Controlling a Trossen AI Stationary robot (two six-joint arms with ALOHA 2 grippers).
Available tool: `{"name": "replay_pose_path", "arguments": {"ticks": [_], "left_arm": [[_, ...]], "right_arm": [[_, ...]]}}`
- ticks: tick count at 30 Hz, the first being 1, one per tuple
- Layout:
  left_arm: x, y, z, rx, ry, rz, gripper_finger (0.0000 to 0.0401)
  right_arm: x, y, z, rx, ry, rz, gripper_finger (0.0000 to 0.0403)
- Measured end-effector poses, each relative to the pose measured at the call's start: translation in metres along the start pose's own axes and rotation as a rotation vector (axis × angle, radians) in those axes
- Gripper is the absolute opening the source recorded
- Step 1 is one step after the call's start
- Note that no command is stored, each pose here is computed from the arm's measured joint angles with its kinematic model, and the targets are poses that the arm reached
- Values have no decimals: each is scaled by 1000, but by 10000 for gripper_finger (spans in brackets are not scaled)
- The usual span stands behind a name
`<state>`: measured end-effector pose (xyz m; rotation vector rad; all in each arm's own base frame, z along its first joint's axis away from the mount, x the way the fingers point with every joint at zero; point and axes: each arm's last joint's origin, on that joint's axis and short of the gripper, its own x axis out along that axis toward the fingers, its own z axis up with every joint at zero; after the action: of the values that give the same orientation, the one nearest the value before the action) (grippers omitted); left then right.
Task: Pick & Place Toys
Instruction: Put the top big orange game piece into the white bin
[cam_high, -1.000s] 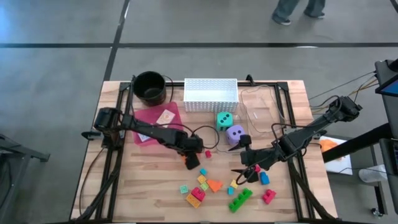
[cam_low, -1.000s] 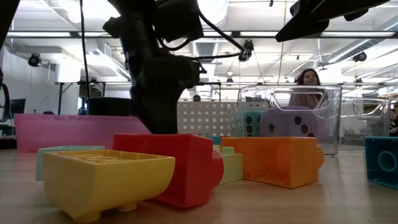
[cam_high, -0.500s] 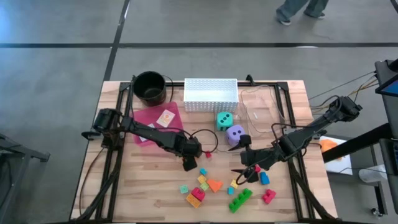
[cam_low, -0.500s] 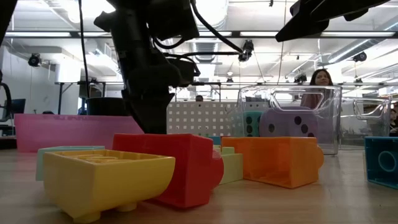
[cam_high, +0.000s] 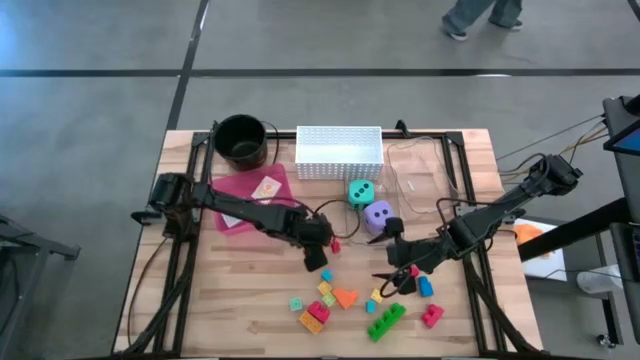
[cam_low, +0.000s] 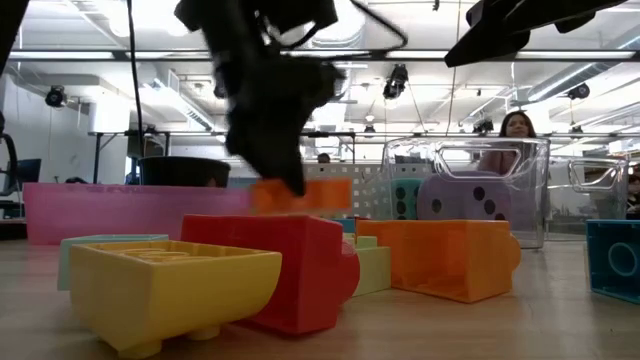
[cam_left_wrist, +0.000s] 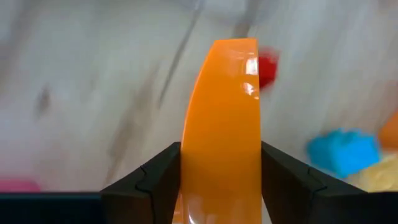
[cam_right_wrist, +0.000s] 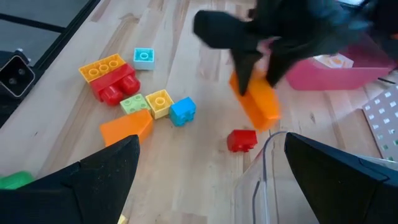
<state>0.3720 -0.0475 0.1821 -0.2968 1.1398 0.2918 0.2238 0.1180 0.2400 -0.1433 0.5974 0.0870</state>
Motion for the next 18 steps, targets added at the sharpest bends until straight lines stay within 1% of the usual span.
{"name": "replay_pose_path", "arguments": {"ticks": [4,8,13,16,18], "left_arm": [[-16,17,34,7,-94,13,196],[-36,47,70,25,-180,74,189],[-64,100,111,1,-289,149,176],[-75,137,124,-14,-323,203,176],[-78,163,128,-26,-326,238,180]], "right_arm": [[0,0,0,1,-1,1,400],[0,0,0,0,-1,1,400],[0,0,0,0,-1,1,400],[0,0,0,-1,-1,1,400],[0,0,0,-8,-1,1,400]]}}
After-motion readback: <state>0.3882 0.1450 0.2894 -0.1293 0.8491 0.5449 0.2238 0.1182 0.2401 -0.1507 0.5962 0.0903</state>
